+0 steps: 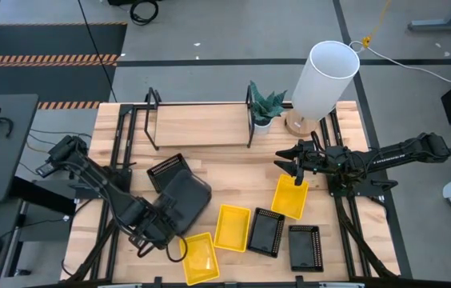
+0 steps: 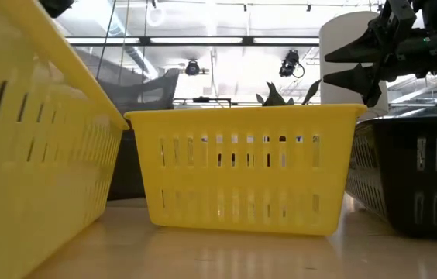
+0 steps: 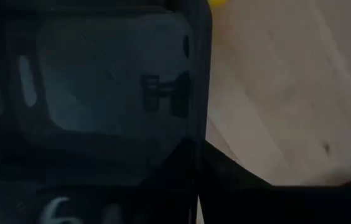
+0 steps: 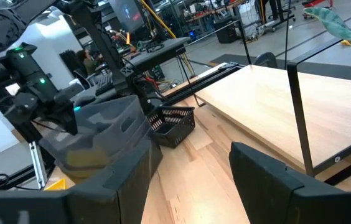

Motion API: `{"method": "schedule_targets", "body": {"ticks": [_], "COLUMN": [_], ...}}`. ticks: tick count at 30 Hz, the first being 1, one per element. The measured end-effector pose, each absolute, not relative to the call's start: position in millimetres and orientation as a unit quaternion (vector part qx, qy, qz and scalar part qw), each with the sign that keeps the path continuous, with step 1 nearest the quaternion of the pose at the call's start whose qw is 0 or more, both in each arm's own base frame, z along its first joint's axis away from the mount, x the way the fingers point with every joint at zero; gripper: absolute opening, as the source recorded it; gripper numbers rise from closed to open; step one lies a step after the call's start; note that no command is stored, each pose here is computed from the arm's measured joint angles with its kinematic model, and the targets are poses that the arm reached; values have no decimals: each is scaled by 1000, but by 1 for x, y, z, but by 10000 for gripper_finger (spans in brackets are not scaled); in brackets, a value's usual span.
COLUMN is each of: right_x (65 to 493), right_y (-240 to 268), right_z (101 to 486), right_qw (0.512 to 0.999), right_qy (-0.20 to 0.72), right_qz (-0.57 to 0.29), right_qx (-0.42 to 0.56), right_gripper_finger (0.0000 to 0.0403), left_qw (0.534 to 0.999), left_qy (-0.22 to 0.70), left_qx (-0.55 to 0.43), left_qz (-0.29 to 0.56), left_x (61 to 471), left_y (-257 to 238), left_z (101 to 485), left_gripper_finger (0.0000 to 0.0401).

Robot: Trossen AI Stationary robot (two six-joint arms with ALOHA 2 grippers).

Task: Stack baskets on shelf by color
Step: Stack the right transparent black bin on top of the transparent black stacked bins, then put the stacked transparent black bins on the shelf

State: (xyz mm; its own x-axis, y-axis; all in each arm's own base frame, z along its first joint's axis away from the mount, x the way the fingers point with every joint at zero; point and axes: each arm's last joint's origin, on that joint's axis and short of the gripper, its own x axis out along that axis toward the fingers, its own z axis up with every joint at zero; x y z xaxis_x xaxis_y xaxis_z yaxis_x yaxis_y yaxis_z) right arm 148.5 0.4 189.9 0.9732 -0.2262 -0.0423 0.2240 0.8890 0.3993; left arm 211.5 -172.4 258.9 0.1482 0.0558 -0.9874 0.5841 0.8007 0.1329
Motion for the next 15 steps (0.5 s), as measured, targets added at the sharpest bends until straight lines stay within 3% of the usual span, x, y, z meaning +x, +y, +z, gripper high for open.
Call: {"method": "schedule_targets", "body": {"ticks": [5,15], "right_x": [148,148], "right_y": [0,0], "right_z": [190,190], "right_qw": [972,972], "right_qy": [-2,-3], "right_qz": [-116,-116], "right_qx": [205,205], "right_gripper_finger": [221,221], "left_qw": [722,753], "left_qy": [621,616], "left_qx": [254,198], "left_qz": [-169,-123], "left_x": [211,215], "left_y": [-174,-176], "left_z": [258,263], "left_gripper_finger": [67,199]}}
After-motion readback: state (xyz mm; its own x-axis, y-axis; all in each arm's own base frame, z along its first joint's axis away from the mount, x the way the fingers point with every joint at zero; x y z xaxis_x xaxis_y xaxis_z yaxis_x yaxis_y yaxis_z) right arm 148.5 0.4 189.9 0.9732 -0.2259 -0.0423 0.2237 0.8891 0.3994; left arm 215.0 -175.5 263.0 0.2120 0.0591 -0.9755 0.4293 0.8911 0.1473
